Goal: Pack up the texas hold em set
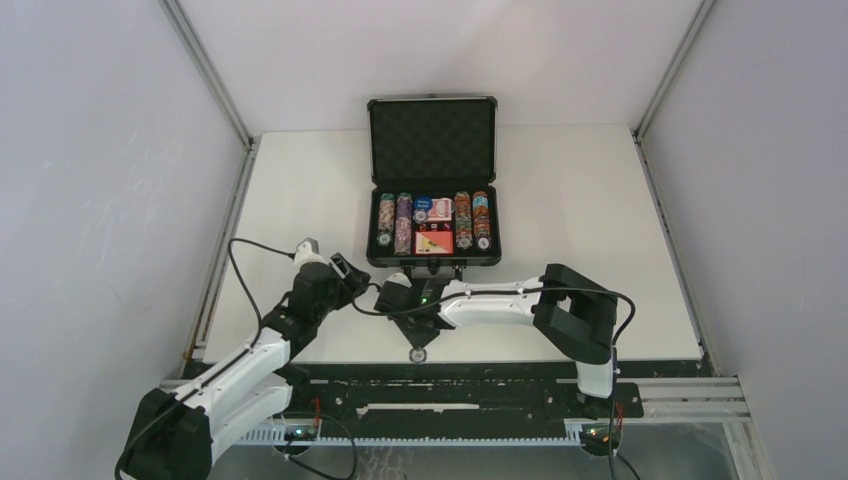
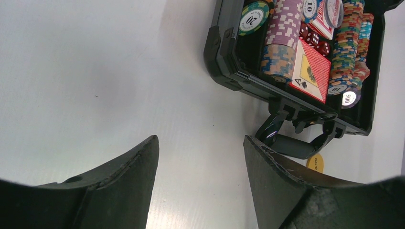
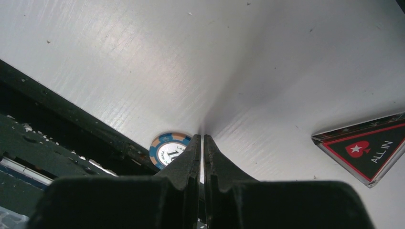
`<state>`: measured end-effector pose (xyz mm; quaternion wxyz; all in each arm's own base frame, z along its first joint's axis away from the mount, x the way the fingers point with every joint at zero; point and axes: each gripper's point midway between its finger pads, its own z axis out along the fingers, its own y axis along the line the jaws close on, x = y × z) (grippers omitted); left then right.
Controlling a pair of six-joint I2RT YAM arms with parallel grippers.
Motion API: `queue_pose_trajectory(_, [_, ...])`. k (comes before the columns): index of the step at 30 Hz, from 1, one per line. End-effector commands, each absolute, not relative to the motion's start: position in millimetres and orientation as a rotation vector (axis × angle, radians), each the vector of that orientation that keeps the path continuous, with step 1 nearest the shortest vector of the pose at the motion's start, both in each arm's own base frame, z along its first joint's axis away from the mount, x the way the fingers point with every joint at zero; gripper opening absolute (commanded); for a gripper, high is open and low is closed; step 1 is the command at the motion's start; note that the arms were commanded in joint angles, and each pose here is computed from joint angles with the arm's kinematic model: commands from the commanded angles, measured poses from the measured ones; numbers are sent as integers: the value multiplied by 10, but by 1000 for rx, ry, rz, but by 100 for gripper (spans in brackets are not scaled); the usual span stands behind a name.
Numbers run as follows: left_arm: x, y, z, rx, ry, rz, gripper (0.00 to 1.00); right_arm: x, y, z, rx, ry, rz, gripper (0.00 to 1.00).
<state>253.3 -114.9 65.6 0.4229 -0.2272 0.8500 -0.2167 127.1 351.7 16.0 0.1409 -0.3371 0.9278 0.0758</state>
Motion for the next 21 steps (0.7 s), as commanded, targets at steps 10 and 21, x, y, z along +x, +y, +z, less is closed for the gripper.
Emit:
queue_pose_trajectory(10, [2623,-1208,853,-532,2078,-571,70,1515,3557,463,-864,2557,229,20])
queue_pose_trajectory(21, [2621,-1201,848,-533,2078,-567,70,1216,3610,519,-1114,2421,347,68])
